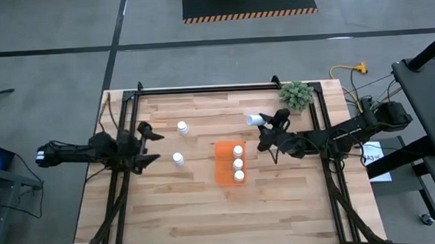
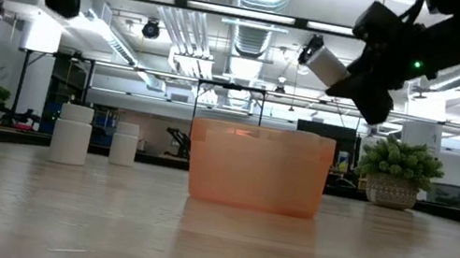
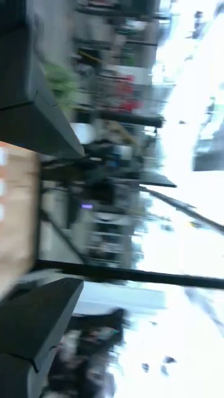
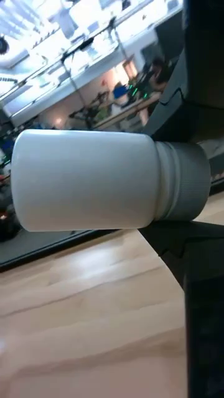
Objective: Pick and place pill bottles into a basket
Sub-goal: Put the white pill bottle into the orange bin
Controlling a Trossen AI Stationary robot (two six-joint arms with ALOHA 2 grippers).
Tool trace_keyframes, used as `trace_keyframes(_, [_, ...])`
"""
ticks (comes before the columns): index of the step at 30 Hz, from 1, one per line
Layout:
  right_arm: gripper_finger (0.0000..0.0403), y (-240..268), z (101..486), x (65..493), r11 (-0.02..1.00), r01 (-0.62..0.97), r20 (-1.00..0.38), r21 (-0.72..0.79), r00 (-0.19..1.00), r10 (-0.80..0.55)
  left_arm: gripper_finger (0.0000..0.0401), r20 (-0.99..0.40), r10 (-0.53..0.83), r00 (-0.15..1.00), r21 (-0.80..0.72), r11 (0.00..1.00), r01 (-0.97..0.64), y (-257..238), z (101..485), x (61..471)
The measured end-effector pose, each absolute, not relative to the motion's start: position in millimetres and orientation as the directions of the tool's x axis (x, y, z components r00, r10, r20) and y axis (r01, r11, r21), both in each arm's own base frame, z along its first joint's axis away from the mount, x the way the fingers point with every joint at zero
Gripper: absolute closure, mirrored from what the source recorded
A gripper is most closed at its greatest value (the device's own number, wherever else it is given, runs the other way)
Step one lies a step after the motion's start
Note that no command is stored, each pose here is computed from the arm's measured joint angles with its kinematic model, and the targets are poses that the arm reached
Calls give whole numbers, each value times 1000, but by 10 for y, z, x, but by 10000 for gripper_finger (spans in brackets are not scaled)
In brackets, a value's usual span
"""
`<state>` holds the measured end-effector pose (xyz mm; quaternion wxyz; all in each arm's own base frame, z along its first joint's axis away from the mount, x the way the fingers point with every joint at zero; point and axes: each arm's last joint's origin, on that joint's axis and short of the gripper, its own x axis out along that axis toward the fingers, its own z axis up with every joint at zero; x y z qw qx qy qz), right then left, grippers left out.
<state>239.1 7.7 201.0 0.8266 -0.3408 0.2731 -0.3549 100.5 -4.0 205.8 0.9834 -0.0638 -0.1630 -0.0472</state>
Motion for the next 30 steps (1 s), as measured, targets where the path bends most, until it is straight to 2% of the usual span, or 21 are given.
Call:
trace_keyframes(4, [258,141,2073,2430,549,377,-211,-745,648,-732,86,496,-71,866,-92,987,134,-39,2222,930])
trace_keyframes(8, [258,244,2117,2454,592,336,-217,-733,709,-671,86,588,-72,806,-126,976,179,-38,2312,872])
trace_keyframes(22, [258,547,2288,2490,677,301,-203,-672,804,-559,86,474,-101,875,-95,982,165,-50,2209,1005])
trace_keyframes(27, [258,596,2328,2504,705,277,-207,-653,830,-518,86,413,-15,911,-140,987,80,-26,2151,1088])
trace_keyframes(30, [258,609,2338,2515,732,236,-249,-639,837,-488,86,368,-15,930,-134,989,68,-27,2106,1143])
